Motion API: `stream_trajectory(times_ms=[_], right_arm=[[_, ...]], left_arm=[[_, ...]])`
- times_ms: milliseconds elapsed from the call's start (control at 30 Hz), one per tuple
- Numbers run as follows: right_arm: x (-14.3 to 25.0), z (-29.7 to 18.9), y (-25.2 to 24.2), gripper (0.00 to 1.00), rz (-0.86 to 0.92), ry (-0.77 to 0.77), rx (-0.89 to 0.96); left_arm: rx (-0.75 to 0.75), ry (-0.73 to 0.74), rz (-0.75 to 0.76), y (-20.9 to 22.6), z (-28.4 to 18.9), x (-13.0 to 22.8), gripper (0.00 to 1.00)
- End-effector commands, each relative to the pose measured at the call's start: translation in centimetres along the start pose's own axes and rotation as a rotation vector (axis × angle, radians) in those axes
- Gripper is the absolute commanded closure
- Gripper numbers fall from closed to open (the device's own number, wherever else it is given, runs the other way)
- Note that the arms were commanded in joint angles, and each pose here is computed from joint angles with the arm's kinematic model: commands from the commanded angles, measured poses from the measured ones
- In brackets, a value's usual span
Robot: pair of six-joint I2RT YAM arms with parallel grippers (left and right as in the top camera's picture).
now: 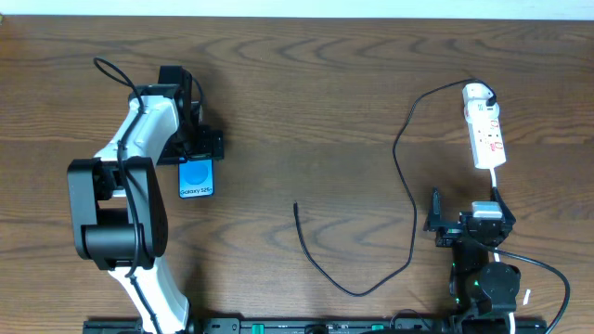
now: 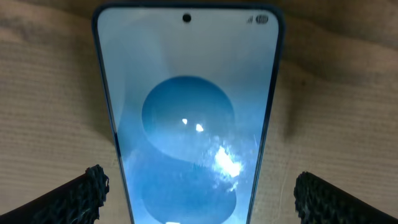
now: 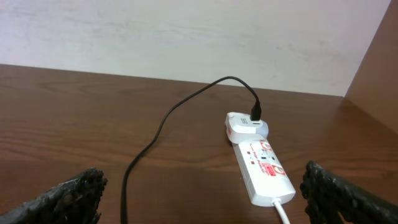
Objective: Plug charger to phone and switch on socket
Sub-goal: 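Lower the left gripper down onto the phone's bottom edge, then close the left gripper on the phone's bottom edge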
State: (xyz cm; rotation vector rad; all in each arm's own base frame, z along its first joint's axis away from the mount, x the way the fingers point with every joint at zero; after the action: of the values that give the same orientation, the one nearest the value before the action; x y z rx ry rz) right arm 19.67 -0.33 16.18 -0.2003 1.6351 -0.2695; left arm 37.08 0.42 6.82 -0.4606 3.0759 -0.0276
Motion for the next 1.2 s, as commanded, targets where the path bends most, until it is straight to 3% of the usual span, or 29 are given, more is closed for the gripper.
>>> stream_trajectory(times_ms=[0, 1167], right_arm=[[-0.06, -0.03, 0.23, 0.01, -0.014, -0.005, -0.012], [-0.06, -0.03, 0.23, 0.01, -0.014, -0.005, -0.012]], left_arm=[[-0.012, 0.008, -0.001, 0.07, 0.82, -0.17, 0.02], [-0.049, -0.013, -0.006, 0.67, 1.77, -0.07, 0.02]])
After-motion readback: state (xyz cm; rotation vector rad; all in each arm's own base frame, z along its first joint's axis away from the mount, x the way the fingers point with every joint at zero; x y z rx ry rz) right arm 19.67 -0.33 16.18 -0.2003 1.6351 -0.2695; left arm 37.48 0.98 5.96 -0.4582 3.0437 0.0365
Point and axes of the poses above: each gripper's point midway between its finger pads, its own z axis out along the fingers, its own y axis along the line the jaws close on, x = y × z, the point moved 5 cm from there along -z, back along the fingers, and after that the axes turned 11 degrees about -z, right-handed, at the moved point
